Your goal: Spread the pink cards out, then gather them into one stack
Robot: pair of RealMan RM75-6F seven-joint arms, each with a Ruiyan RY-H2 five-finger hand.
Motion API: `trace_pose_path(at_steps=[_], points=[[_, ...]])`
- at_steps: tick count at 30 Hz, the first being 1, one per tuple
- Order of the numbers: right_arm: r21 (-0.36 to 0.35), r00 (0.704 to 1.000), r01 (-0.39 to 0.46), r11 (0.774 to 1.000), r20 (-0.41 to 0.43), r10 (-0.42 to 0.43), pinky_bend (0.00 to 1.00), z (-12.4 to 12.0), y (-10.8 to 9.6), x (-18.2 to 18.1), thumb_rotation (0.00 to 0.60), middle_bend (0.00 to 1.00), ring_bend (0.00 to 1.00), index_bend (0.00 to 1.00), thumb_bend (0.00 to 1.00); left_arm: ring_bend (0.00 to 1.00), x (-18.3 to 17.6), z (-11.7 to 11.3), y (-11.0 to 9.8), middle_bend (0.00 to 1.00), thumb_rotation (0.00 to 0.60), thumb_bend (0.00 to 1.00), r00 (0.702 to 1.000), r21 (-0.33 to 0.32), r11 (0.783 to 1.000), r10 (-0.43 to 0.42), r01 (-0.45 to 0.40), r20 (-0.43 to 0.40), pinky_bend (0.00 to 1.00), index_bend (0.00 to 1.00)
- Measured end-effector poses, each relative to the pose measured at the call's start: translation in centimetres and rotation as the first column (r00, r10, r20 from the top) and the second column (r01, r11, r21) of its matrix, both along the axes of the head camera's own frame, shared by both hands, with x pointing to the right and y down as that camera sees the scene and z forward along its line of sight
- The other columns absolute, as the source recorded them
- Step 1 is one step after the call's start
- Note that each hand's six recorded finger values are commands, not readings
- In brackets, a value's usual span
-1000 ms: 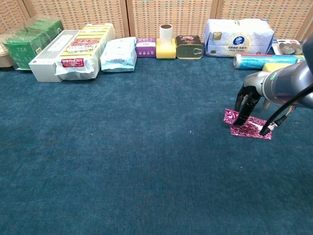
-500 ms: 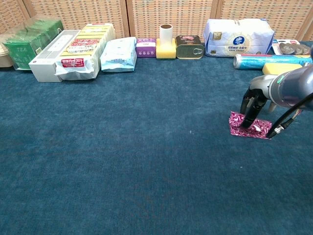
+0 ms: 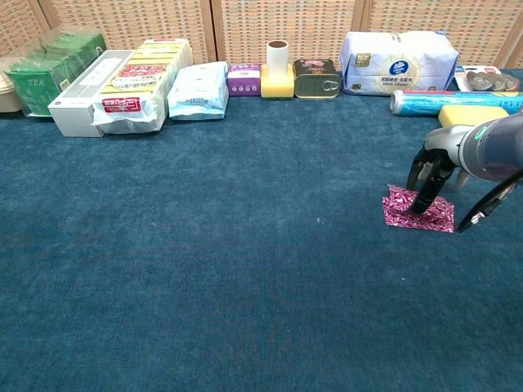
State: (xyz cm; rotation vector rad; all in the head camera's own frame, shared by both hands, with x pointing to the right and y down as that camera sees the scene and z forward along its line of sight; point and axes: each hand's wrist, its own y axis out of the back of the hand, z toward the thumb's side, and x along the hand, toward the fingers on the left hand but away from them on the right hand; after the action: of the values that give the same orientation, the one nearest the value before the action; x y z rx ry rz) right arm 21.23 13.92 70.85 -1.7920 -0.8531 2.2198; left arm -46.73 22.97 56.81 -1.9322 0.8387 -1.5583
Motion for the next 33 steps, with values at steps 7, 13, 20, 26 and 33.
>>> trace_pose_path(at_steps=[7, 13, 20, 26, 33], points=[[-0.012, 1.000, 0.004, 1.000, 0.002, -0.004, 0.18, 0.1, 0.4, -0.3, 0.600, 0.15, 0.08, 0.29, 0.31, 0.00, -0.1, -0.1, -0.1, 0.00, 0.600, 0.03, 1.000, 0.003, 1.000, -0.004, 0.004, -0.002, 0.03, 0.00], [-0.019, 1.000, -0.002, 1.000, 0.015, 0.002, 0.18, 0.1, 0.6, -0.5, 0.600, 0.14, 0.08, 0.25, 0.31, 0.00, -0.2, -0.2, -0.1, 0.00, 0.600, 0.03, 1.000, 0.006, 1.000, -0.007, 0.007, -0.005, 0.03, 0.00], [-0.010, 1.000, 0.001, 1.000, 0.025, -0.001, 0.18, 0.0, 0.5, -0.7, 0.600, 0.14, 0.08, 0.25, 0.31, 0.00, -0.2, -0.2, 0.0, 0.00, 0.600, 0.03, 1.000, 0.006, 1.000, -0.005, 0.005, -0.007, 0.03, 0.00], [0.022, 0.999, 0.001, 1.000, 0.045, -0.002, 0.18, -0.1, 0.2, -1.0, 0.600, 0.14, 0.08, 0.25, 0.31, 0.00, -0.1, -0.2, 0.0, 0.00, 0.600, 0.03, 1.000, 0.008, 1.000, -0.005, 0.005, -0.008, 0.04, 0.00], [0.094, 0.996, 0.021, 0.995, 0.084, -0.029, 0.18, 0.1, -0.7, -1.9, 0.600, 0.14, 0.09, 0.25, 0.31, 0.00, -0.2, -0.2, 0.0, 0.00, 0.600, 0.03, 1.000, 0.007, 1.000, -0.008, 0.008, -0.003, 0.03, 0.00]])
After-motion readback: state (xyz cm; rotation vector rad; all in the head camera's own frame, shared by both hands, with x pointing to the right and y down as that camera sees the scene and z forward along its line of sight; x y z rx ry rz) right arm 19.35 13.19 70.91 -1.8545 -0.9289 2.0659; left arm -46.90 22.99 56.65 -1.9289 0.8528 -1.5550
